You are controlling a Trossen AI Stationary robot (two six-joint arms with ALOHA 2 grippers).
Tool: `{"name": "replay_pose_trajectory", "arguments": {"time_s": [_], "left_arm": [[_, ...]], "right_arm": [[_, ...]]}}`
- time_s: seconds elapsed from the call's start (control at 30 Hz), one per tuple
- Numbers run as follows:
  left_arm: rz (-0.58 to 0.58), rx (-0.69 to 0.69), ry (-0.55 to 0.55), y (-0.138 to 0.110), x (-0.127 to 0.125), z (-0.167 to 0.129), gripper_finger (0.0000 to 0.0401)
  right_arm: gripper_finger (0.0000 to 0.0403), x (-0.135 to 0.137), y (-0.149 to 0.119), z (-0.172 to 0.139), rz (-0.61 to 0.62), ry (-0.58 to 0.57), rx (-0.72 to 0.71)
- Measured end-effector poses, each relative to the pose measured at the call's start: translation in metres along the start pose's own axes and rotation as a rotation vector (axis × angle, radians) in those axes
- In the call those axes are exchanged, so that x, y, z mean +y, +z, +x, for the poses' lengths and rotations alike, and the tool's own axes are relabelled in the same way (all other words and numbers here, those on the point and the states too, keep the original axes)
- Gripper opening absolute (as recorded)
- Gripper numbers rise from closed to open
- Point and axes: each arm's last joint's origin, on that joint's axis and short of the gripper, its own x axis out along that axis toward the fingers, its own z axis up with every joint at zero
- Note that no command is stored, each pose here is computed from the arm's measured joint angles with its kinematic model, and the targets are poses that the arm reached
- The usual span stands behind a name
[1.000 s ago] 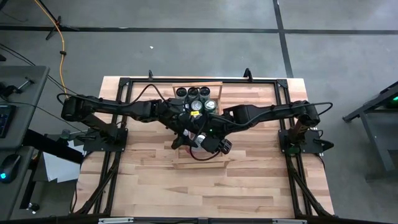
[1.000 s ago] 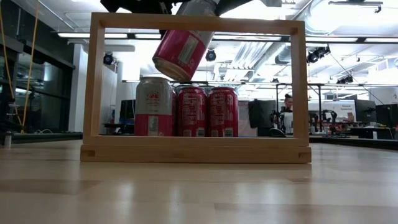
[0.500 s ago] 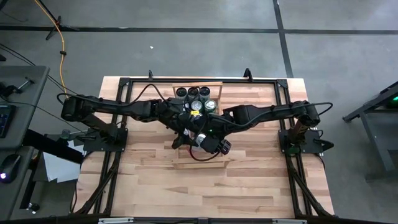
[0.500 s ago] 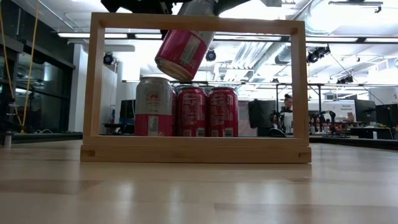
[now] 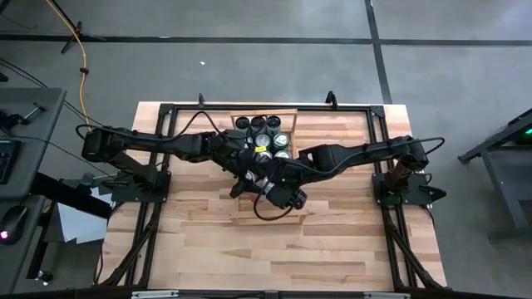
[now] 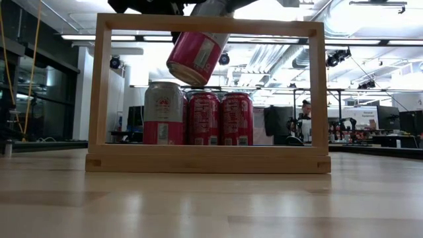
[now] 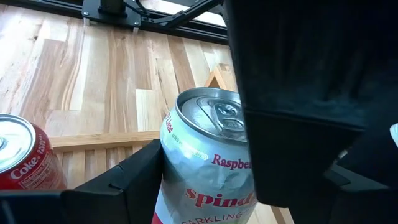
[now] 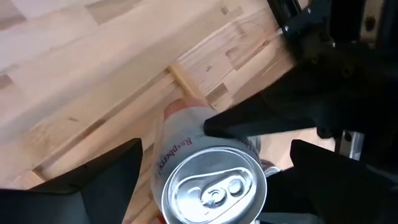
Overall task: Place canned beverage on shelf
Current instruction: Put the pink can on the shelf aligned with the other pink can
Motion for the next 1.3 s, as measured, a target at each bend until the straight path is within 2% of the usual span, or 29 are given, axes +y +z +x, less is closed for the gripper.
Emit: {"name": "replay_pose_trajectory", "arguments": {"time_s": [0.2,0.37,0.57,0.87,1.03,1.3], "left_arm": [[0.000,0.001,-0.004,0.000,0.000,0.000,0.0253],[-0.001,0.002,-0.004,0.000,0.000,0.000,0.0253],[-0.004,-0.003,-0.009,0.000,0.000,0.000,0.0253],[0.011,-0.040,-0.015,0.004,-0.001,0.000,0.0253],[0.017,-0.052,-0.018,0.005,-0.001,0.000,0.0253],[0.010,-0.053,-0.015,0.005,-0.001,0.000,0.0253]], "right_arm": [[0.0392,-0.003,-0.004,0.000,0.084,-0.002,0.010],[0.0392,-0.005,-0.011,0.000,0.038,0.008,0.034],[0.0392,-0.001,-0.014,0.000,-0.006,0.075,0.042],[0.0382,-0.002,-0.012,0.004,-0.038,0.053,0.015],[0.0358,-0.002,-0.012,0.006,-0.054,0.056,0.018],[0.0284,-0.002,-0.012,0.006,-0.071,0.053,0.015]]}}
